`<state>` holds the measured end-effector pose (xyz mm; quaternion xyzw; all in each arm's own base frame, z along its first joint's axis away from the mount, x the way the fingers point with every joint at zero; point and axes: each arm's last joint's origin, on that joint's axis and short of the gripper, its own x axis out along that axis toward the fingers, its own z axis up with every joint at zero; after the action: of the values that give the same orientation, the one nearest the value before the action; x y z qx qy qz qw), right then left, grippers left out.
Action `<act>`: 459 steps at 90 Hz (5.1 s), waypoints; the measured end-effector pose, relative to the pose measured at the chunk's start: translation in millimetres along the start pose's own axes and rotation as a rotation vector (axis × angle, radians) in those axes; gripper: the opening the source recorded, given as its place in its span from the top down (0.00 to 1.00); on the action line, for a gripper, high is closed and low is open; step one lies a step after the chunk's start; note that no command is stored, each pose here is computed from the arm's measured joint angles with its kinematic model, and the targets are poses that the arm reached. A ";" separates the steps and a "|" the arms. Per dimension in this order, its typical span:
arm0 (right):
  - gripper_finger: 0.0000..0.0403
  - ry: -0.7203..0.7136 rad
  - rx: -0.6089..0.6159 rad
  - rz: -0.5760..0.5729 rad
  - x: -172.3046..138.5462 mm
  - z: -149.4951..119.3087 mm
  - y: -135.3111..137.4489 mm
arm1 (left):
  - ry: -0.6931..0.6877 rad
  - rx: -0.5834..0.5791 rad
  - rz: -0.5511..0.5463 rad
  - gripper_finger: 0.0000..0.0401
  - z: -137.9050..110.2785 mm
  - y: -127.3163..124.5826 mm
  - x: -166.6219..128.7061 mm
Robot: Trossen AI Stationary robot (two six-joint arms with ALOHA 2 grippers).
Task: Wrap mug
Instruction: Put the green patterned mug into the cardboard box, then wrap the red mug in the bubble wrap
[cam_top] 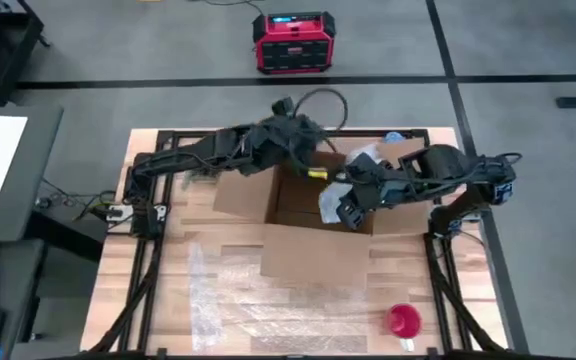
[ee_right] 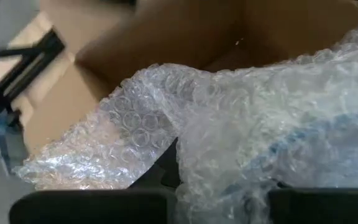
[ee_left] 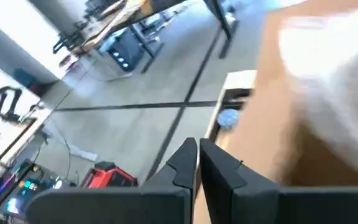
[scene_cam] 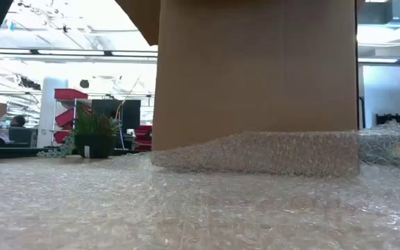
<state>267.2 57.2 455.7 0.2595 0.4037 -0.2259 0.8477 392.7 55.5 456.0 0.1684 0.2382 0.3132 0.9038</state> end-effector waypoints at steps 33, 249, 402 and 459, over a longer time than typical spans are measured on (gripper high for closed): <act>0.93 -0.072 0.032 -0.141 17.6 11.4 -5.0 | -0.016 -0.089 -0.111 1.00 6.9 44.5 -54.7; 0.74 0.386 -0.554 -0.110 290.5 63.8 -50.0 | 0.154 -0.619 -0.422 1.00 -32.9 107.9 -186.2; 0.69 -0.118 -0.033 -0.331 43.7 115.1 -156.8 | 0.680 -0.327 -0.193 1.00 -130.9 -75.5 -105.0; 0.73 0.079 0.211 -0.338 16.6 -5.9 -125.5 | 0.592 -0.372 -0.218 1.00 -129.2 -79.0 -87.2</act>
<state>199.0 -37.8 406.8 0.2844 0.4487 -0.3955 0.7493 301.7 -39.8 341.3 -0.1233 0.4448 0.2883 0.8390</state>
